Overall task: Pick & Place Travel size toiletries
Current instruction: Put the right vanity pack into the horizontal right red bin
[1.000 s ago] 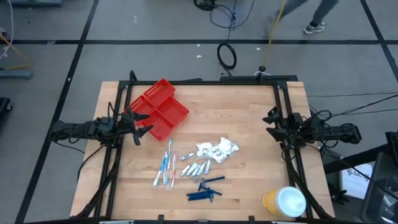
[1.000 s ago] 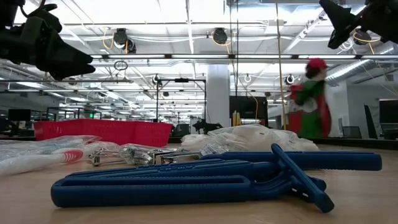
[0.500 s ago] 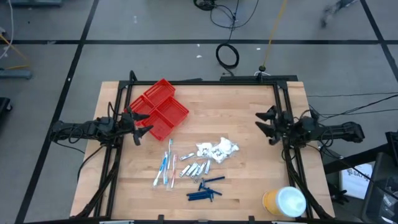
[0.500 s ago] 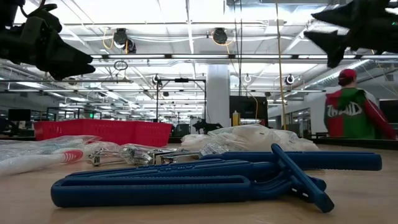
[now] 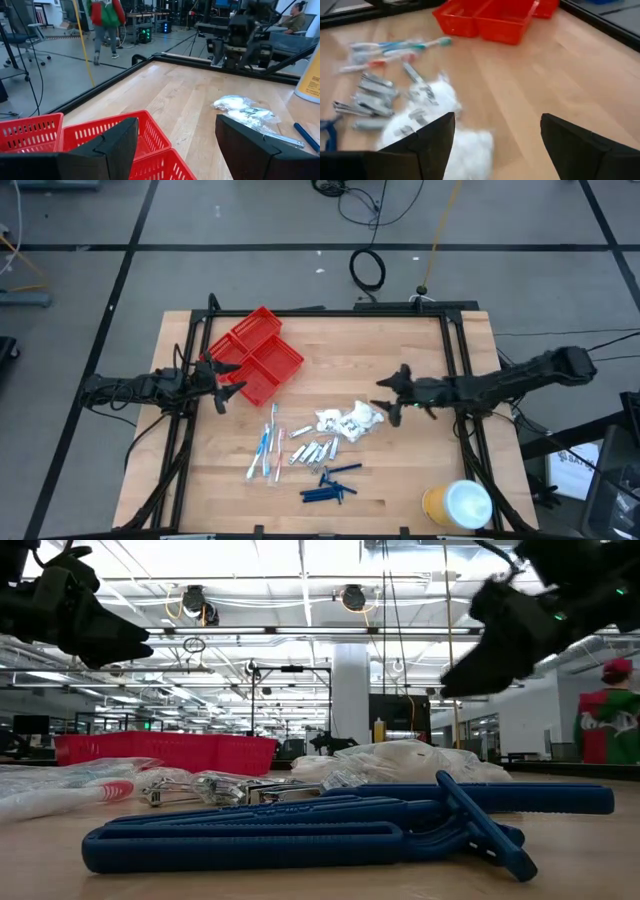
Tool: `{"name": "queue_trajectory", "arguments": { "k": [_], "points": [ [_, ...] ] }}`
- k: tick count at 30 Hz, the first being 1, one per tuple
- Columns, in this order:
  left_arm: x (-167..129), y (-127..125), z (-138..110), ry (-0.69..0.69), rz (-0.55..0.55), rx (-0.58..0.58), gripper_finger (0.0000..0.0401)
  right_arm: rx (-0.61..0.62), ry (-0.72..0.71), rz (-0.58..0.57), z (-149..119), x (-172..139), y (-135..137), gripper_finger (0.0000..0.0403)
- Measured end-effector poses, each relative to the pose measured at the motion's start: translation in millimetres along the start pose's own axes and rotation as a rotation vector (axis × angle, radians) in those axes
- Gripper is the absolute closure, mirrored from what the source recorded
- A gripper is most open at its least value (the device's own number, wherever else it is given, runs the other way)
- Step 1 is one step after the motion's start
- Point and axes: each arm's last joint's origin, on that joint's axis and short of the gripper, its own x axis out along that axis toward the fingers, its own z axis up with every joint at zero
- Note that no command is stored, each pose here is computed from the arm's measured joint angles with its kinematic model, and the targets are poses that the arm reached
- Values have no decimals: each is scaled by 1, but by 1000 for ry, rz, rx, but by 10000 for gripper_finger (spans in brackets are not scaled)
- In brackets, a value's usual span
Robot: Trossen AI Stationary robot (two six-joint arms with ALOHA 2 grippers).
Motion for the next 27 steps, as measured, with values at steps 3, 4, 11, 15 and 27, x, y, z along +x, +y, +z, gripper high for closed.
{"name": "queue_trajectory", "arguments": {
  "k": [3,4,11,15,27],
  "points": [
    [0,0,0,0,0,0,144,-39,121,25,-7,18,10,123],
    [0,0,0,-1,0,0,144,-46,141,31,-7,23,13,123],
    [0,0,0,0,0,0,144,-89,282,15,-28,40,22,124],
    [0,0,0,0,0,0,144,-91,350,12,-36,39,25,124],
    [0,0,0,-1,0,0,144,-58,468,45,-45,34,25,158]
  ]
}}
